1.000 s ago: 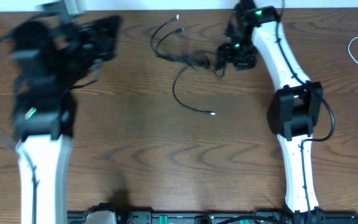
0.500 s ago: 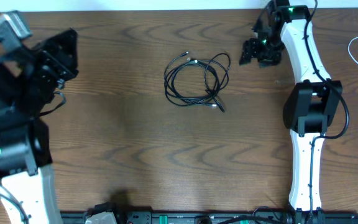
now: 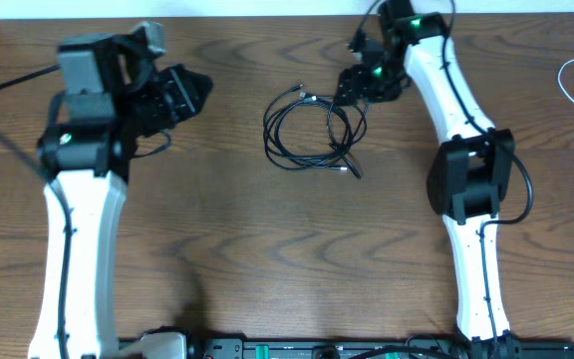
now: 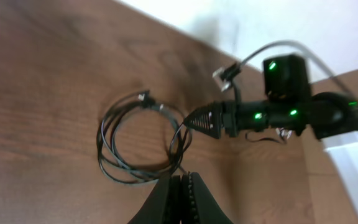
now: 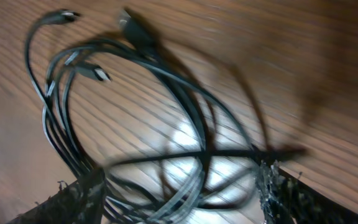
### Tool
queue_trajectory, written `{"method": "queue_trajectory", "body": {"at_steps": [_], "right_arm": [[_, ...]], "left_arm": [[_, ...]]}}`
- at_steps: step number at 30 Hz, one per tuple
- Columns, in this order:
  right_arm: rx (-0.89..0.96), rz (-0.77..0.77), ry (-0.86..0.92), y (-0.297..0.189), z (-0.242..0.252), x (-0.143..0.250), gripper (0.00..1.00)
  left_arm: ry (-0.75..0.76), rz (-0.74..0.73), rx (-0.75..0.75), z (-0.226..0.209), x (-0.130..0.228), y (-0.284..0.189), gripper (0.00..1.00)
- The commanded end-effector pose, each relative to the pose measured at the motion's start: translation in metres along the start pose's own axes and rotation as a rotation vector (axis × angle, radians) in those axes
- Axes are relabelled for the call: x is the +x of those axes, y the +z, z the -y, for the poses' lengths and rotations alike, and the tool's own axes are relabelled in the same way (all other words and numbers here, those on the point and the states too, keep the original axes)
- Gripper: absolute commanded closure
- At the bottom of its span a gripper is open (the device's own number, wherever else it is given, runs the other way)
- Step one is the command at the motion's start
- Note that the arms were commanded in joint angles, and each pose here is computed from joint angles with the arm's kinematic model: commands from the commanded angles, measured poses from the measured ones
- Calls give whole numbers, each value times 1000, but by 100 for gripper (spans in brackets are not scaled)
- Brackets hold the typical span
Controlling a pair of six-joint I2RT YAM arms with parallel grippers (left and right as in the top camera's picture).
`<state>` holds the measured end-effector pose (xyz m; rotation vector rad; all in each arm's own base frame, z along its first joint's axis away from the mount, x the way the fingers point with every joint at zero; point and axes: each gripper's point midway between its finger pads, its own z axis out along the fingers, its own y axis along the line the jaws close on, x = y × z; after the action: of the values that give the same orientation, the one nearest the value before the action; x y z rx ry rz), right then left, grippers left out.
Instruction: Untangle cables
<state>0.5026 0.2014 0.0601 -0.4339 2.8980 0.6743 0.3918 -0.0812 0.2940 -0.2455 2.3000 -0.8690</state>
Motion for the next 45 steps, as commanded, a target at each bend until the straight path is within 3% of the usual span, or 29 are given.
{"method": "queue_trajectory", "body": {"at_steps": [1,9,45], "right_arm": [[87,-4,21,7,4,0,24],[139,0,32,12,0,-1,22],[133,-1,56,48,-16,5,24]], "left_arm": [[-8,-76,4,-8,11,24,93],[-19,-133,-6,-13,22,44,93],[-23,-136,-15,-17,24,46,92]]}}
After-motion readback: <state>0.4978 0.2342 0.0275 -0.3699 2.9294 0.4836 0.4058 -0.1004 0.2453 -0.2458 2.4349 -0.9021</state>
